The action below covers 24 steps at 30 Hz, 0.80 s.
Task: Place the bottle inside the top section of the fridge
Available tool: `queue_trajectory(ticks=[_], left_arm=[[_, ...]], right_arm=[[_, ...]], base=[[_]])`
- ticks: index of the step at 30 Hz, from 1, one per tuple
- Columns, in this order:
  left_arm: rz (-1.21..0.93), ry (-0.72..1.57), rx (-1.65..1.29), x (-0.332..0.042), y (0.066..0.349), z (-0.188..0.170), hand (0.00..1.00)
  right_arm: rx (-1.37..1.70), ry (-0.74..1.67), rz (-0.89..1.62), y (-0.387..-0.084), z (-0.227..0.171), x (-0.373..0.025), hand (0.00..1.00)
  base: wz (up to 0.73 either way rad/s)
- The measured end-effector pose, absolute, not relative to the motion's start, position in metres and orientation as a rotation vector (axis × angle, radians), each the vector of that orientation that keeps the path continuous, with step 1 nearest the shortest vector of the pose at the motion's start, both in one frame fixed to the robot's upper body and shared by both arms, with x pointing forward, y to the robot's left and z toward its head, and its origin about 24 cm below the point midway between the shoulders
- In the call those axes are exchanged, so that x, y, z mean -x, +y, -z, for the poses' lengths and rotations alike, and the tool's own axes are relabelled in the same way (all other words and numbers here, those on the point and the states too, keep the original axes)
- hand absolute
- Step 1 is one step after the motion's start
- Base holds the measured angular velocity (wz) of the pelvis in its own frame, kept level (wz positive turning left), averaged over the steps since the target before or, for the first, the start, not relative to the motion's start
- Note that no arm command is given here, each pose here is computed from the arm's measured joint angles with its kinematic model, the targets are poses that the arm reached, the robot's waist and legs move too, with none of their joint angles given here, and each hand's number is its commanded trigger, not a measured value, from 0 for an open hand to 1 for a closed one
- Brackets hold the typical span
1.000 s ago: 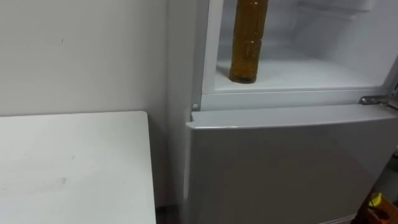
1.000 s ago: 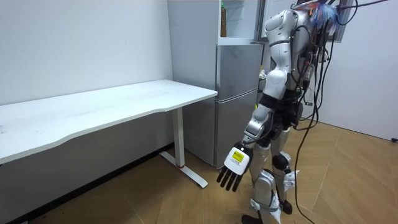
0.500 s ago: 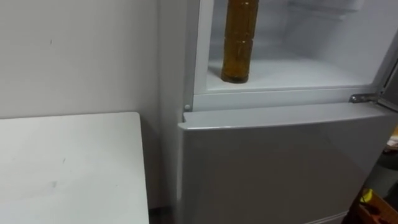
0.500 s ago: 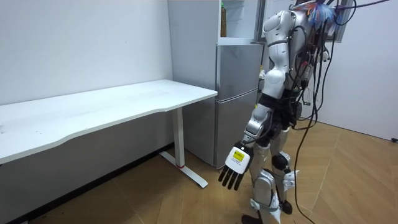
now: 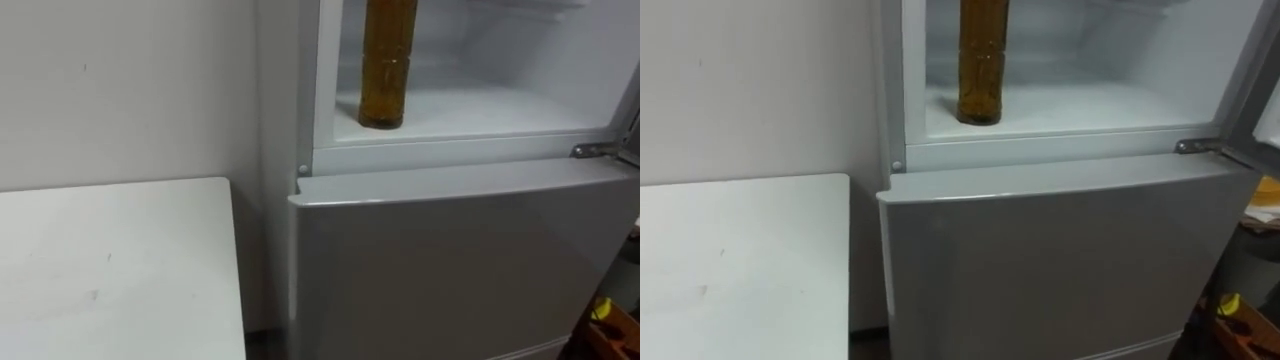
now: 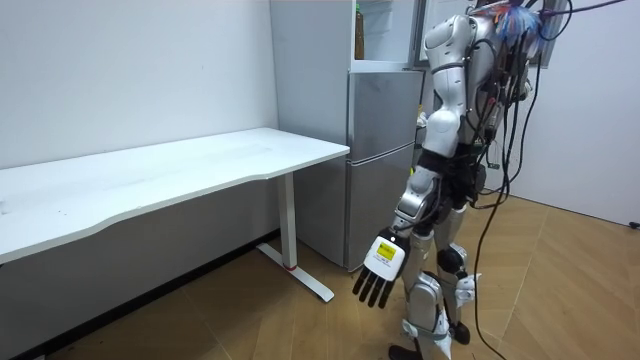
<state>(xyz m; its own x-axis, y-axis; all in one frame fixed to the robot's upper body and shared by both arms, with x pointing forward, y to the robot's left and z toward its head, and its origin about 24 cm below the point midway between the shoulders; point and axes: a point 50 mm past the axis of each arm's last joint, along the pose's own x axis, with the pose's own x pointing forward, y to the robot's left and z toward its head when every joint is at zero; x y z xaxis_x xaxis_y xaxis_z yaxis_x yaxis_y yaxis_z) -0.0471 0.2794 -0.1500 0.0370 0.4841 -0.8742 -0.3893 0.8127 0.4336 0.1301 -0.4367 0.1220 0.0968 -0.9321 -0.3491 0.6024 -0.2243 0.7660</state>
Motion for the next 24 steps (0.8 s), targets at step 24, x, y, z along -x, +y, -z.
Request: queue_trajectory(ticks=[24], left_arm=[[-0.672, 1.423, -0.107, 0.055, 0.270, 0.153, 0.00]], right_arm=[[-0.827, -0.472, 1.402, -0.392, -0.124, -0.128, 0.00]], base=[[-0.03]])
